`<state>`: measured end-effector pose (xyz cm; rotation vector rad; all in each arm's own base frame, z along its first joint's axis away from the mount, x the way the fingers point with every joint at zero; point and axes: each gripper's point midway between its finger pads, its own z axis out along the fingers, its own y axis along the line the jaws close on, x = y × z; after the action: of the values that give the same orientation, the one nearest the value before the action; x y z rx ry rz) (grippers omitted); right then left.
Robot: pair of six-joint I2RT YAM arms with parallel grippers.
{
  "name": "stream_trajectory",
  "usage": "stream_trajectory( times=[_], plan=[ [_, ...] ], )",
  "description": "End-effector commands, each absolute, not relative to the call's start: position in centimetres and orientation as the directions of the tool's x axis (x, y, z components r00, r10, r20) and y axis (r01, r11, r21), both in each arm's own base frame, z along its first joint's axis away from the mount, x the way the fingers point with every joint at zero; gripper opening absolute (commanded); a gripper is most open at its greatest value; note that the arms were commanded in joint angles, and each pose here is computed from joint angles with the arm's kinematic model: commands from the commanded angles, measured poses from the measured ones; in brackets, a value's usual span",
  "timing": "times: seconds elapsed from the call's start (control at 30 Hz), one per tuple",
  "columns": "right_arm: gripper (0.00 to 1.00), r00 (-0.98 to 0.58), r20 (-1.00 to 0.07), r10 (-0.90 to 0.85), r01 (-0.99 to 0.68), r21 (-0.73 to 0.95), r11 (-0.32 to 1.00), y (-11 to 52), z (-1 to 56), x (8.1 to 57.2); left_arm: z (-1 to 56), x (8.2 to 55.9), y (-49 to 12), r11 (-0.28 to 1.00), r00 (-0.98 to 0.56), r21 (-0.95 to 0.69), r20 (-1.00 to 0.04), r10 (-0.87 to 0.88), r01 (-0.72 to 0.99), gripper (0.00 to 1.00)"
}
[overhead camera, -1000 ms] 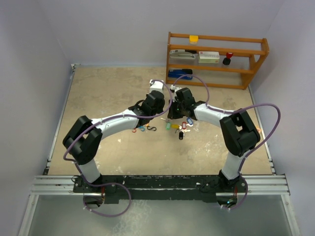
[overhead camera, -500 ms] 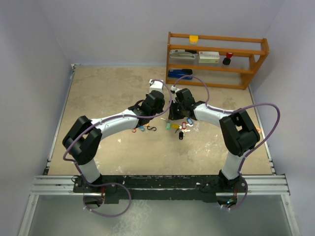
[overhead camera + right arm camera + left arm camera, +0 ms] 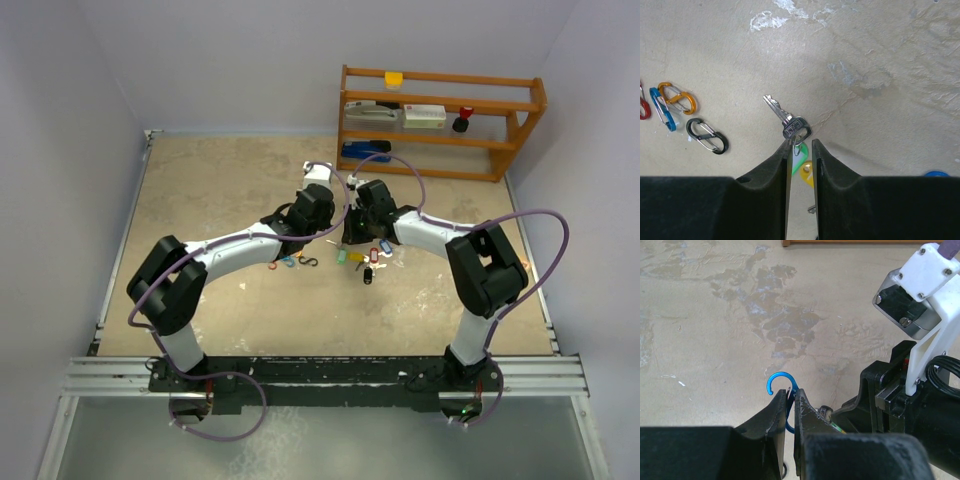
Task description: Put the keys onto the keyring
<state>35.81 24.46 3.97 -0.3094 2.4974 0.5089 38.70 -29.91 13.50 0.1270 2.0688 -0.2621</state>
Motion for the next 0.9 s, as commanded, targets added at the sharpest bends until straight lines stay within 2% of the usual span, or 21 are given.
stream_trajectory(
  times=[0.0,0.87],
  plan=[
    [0.25,-0.815,-0.569,-0.110,-0.339,0.314,0.887,25.3,4.2,35.3,15.5,38.5,-29.9,0.966,-0.451,-0.161,-0.891,-0.055,0.201,0.00],
    [0.18,-0.835,-0.535,-0.128,-0.324,0.290,0.901,25.0,2.7,34.5,15.1,38.4,-29.6,0.968,-0.456,-0.157,-0.888,-0.053,0.194,0.00]
  ],
)
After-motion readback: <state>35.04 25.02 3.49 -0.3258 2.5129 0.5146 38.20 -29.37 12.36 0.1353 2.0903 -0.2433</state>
